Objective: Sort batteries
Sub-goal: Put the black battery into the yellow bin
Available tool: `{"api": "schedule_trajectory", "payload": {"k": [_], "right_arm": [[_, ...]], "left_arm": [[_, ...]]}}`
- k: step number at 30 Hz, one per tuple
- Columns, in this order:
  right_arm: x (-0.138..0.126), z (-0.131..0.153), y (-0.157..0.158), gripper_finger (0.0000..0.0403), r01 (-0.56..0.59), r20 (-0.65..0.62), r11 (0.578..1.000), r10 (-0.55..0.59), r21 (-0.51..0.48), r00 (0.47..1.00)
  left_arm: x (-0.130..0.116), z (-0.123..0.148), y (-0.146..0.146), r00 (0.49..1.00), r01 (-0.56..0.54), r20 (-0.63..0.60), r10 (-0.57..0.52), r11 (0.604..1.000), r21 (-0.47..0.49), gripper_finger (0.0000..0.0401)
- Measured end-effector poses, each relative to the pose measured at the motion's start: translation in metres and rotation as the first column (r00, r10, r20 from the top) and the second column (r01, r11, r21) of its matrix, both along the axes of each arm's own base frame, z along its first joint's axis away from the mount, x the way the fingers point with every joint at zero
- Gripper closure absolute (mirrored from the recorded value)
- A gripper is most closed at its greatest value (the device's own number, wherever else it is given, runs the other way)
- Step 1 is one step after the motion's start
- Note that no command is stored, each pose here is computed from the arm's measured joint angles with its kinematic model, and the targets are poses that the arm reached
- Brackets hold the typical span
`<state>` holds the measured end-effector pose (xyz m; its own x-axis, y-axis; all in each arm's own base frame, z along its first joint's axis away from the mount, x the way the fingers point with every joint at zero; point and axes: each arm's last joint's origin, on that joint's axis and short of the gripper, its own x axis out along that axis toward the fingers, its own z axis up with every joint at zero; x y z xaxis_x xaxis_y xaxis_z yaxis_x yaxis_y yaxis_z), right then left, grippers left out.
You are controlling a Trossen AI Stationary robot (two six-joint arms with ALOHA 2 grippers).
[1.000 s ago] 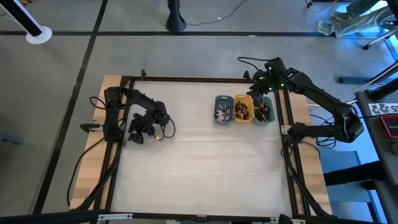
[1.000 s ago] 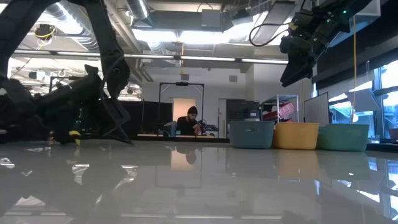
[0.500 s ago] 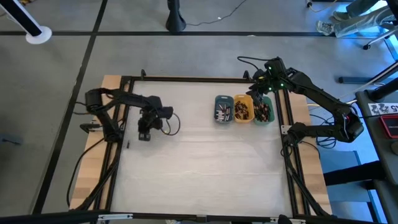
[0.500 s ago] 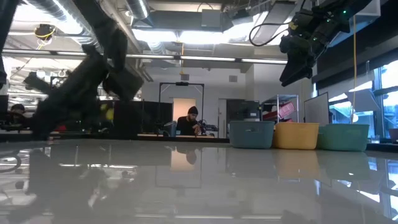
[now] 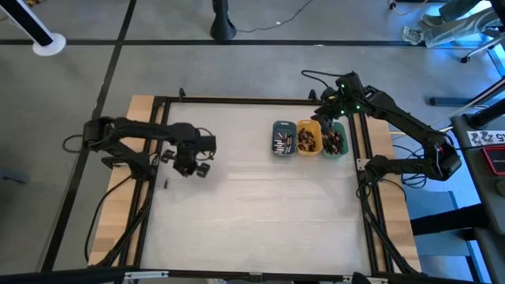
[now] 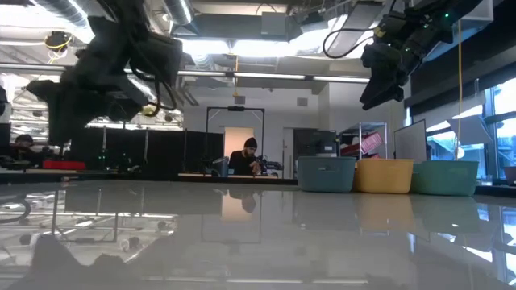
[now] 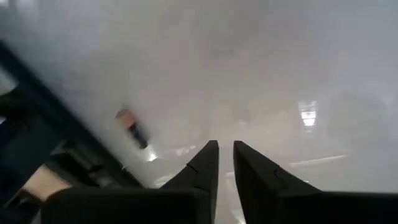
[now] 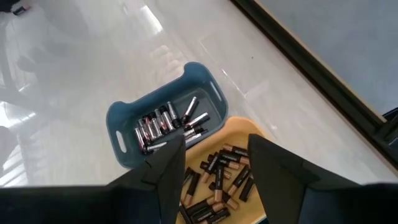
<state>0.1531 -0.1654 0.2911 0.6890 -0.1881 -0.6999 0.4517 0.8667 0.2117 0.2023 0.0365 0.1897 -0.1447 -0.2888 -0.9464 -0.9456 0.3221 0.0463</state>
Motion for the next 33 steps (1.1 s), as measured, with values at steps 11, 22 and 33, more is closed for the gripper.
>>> {"api": "schedule_trajectory", "payload": {"k": [11,22,33], "right_arm": [[0.000,0.000,0.000,0.0226,-0.033,0.003,0.999,0.033,-0.021,0.999],[0.000,0.000,0.000,0.0226,-0.048,0.002,0.998,0.048,-0.032,0.999],[0.001,0.002,-0.001,0.0226,-0.040,0.018,0.998,0.041,-0.042,0.999]], "left_arm": [[-0.017,-0.003,-0.021,0.974,0.035,-0.224,-0.024,0.998,0.044,0.0238],[-0.031,-0.029,-0.034,0.951,0.152,-0.270,-0.150,0.988,-0.011,0.0204],[-0.016,-0.022,-0.033,0.927,0.363,-0.097,-0.363,0.932,-0.024,0.0250]]}}
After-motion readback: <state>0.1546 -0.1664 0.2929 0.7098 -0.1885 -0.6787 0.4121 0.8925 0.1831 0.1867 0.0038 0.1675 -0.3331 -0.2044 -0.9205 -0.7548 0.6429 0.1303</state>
